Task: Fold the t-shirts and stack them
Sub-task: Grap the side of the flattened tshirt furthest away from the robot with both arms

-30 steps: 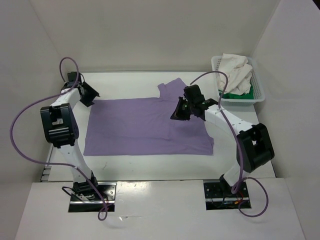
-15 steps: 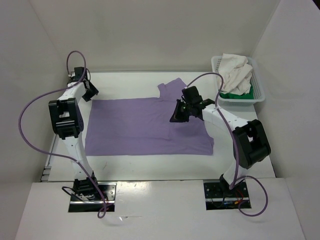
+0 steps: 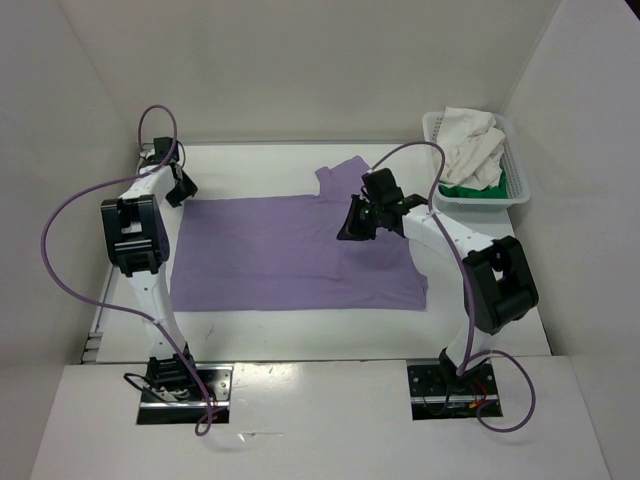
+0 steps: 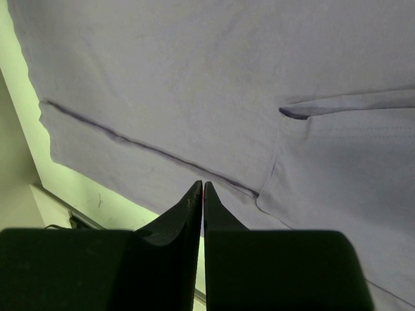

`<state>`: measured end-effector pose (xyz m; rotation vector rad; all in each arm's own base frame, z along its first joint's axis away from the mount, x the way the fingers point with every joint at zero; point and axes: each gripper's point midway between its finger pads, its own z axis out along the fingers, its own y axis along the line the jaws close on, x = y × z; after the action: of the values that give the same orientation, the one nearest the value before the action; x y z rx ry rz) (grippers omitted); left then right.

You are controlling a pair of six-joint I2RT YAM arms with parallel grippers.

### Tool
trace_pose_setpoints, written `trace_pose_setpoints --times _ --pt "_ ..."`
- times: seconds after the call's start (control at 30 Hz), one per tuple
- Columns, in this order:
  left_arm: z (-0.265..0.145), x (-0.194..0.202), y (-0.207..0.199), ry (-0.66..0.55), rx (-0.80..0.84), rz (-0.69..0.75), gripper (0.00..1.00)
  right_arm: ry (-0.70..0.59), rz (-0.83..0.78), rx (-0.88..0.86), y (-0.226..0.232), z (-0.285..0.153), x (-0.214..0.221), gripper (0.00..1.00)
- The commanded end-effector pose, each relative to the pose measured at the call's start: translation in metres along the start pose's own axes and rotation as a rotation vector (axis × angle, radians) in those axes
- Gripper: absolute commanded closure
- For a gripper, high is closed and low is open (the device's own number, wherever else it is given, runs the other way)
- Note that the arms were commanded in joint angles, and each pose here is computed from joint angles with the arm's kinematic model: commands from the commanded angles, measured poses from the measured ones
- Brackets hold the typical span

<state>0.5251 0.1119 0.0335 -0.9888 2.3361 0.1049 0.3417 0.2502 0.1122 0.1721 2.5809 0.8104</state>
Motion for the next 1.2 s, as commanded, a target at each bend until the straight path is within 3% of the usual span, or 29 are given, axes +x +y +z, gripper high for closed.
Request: trace_pose_setpoints --times 0.0,0.13,0.23,0.37,0.5,0.63,0.67,0.7,0.77,0.8,0.83,0.87,1.17 --pt "0.009 -0.001 -0.001 0.003 -0.006 0.021 0.51 -0.065 -0.041 -0.056 0.021 -0.003 -0.026 0.92" --pt "0.012 0.003 -0.005 0.004 -0.001 0.029 0.60 -0.086 -0.026 -0.065 0.025 0.002 -0.041 0.87" --pt "0.010 -0.001 -0.007 -0.003 0.003 0.027 0.74 -0.122 -0.002 -0.049 0.023 0.013 -0.066 0.78" --pt "0.003 -0.009 -0.008 -0.025 0.006 0.033 0.87 -0.241 0.006 0.015 0.013 0.029 -0.129 0.59" --pt "-0.001 -0.007 -0.004 -0.027 -0.006 0.034 0.97 -0.352 0.041 0.162 -0.037 0.050 -0.198 0.52" --pt "-0.010 -0.009 -0.003 -0.034 -0.001 0.023 1.00 -0.418 0.025 0.288 -0.078 0.070 -0.249 0.44" --pt "-0.013 -0.007 -0.003 -0.028 0.006 0.024 1.00 -0.450 -0.011 0.296 -0.069 0.063 -0.269 0.43" --pt "-0.013 -0.006 -0.005 -0.023 0.014 0.013 1.00 -0.406 -0.013 0.347 -0.093 0.093 -0.262 0.42" --pt "-0.017 -0.007 -0.004 -0.031 0.019 0.011 1.00 -0.446 -0.038 0.365 -0.085 0.089 -0.287 0.42" --pt "-0.015 -0.002 -0.001 -0.020 0.012 0.014 1.00 -0.392 -0.043 0.410 -0.113 0.124 -0.274 0.41" --pt "-0.020 -0.005 -0.003 -0.028 0.017 0.012 1.00 -0.401 -0.043 0.418 -0.117 0.130 -0.277 0.41" --pt "-0.018 -0.001 0.000 -0.020 0.012 0.014 1.00 -0.465 -0.063 0.393 -0.106 0.124 -0.295 0.41" --pt "-0.024 0.003 -0.004 -0.015 0.025 0.021 1.00 -0.508 -0.077 0.301 -0.113 0.160 -0.304 0.39"
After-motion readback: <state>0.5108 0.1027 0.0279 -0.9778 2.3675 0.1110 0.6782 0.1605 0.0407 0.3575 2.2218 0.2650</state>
